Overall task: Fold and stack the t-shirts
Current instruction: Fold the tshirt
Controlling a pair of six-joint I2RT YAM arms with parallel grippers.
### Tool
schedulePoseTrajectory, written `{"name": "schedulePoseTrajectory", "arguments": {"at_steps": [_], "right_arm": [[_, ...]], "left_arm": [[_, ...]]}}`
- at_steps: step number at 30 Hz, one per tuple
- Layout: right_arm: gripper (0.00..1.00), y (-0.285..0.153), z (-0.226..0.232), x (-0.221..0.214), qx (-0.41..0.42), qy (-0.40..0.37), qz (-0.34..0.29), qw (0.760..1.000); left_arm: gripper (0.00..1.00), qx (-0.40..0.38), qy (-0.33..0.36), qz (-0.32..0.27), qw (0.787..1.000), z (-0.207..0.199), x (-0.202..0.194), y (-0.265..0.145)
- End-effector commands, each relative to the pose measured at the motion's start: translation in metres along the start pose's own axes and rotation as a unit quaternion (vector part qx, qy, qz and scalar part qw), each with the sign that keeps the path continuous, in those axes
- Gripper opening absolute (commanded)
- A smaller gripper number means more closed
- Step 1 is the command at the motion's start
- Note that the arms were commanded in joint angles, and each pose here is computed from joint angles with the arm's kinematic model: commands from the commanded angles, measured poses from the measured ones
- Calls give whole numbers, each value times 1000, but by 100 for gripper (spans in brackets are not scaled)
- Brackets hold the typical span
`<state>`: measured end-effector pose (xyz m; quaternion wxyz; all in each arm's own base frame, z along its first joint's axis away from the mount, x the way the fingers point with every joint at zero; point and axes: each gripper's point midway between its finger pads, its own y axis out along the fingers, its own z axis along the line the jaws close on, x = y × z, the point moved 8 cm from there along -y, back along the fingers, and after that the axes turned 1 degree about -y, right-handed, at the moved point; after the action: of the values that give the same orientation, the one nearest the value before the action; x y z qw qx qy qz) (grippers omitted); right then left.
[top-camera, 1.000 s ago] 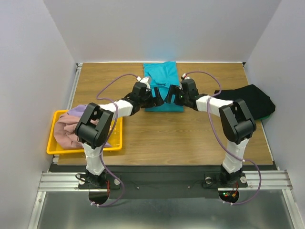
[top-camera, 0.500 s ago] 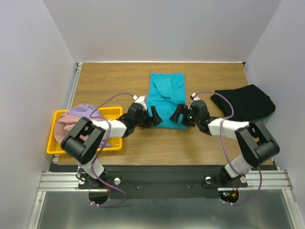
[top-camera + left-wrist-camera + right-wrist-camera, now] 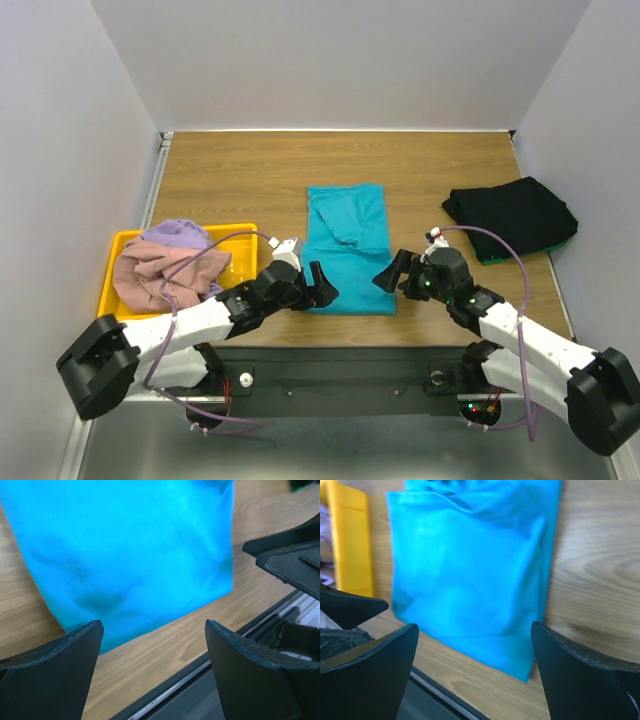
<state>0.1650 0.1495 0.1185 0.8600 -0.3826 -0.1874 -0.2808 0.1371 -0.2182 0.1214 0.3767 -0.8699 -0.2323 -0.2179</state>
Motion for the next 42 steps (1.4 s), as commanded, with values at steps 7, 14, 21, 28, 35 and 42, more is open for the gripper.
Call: {"name": "schedulePoseTrajectory", "arguments": {"at_steps": [7, 14, 21, 28, 35, 42], "right_arm": [[100, 13, 40, 36, 44, -49, -1, 998], [100, 69, 51, 66, 18, -12, -32, 999], [100, 102, 50, 95, -45, -19, -79, 996], [100, 63, 56, 105, -65, -63, -105, 990], [100, 14, 17, 41, -98, -29, -1, 995], [100, 1, -4, -12, -70, -6, 125, 990]], "left_arm": [[97, 57, -29, -71, 995, 3, 19, -28], [98, 83, -47, -64, 993, 16, 11, -27], [98, 92, -51, -47, 993, 25, 1, -26], [93, 96, -45, -32, 994, 27, -4, -21], [76, 105, -39, -22, 993, 30, -7, -13], [58, 112, -26, 6, 993, 31, -13, 0]]}}
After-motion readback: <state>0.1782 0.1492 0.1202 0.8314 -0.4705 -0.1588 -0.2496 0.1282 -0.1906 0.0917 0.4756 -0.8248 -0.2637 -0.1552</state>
